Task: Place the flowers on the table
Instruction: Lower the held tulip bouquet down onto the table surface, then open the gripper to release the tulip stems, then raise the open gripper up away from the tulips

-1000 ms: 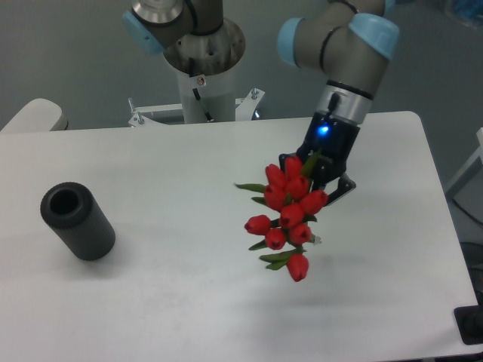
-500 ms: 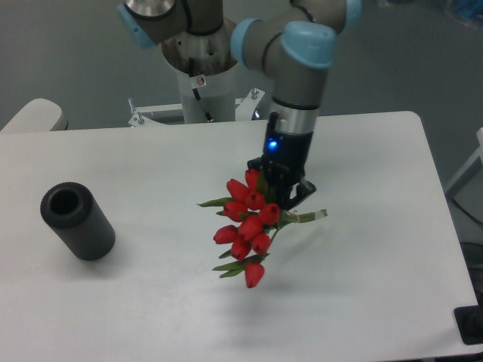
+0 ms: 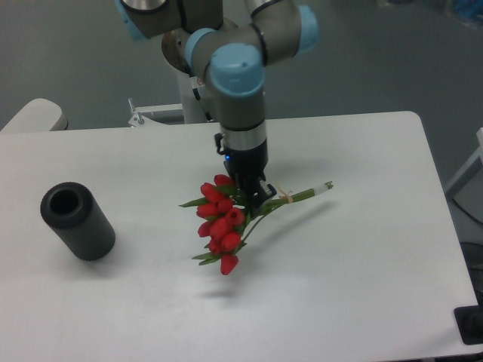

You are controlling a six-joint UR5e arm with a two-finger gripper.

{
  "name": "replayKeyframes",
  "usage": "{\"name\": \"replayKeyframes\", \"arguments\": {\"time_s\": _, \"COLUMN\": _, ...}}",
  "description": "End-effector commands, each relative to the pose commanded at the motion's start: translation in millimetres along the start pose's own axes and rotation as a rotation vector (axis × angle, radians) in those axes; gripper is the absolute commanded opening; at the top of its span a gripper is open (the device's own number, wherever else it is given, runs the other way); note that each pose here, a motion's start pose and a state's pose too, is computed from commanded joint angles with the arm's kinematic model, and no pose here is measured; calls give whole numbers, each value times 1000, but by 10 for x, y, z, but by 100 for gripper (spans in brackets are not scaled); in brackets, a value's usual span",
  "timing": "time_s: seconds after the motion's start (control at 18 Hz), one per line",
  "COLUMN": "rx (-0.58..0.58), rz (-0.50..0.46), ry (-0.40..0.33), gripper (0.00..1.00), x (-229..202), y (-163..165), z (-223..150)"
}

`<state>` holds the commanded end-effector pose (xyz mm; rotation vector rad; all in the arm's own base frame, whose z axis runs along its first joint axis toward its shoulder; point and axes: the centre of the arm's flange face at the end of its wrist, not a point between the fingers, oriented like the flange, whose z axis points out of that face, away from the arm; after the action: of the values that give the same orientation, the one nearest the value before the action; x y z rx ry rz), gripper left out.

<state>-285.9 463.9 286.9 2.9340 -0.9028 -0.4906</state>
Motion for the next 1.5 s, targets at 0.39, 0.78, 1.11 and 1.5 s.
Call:
{"name": "replayKeyframes", "arguments": {"time_s": 0.39, "rx": -79, "rz": 55, "ry": 50, "gripper": 25, "x": 213, "y": -277, "z": 327}}
{"name": "replayKeyframes", "arguments": {"time_s": 0.78, "rx": -71, "rz": 57, "ry": 22, "gripper": 85, "x": 31, "y": -321, "z": 269}}
{"name": "replayKeyframes", "arguments": {"time_s": 1.11, "rx": -44, "rz": 3, "ry": -94, "gripper": 99, "x": -562, "y": -231, "z": -144}}
{"name": "replayKeyframes", "arguments": {"time_s": 1.5, "rx": 132, "rz": -179, "ry": -178, "gripper": 99, "x": -1251, "y": -192, "z": -525}}
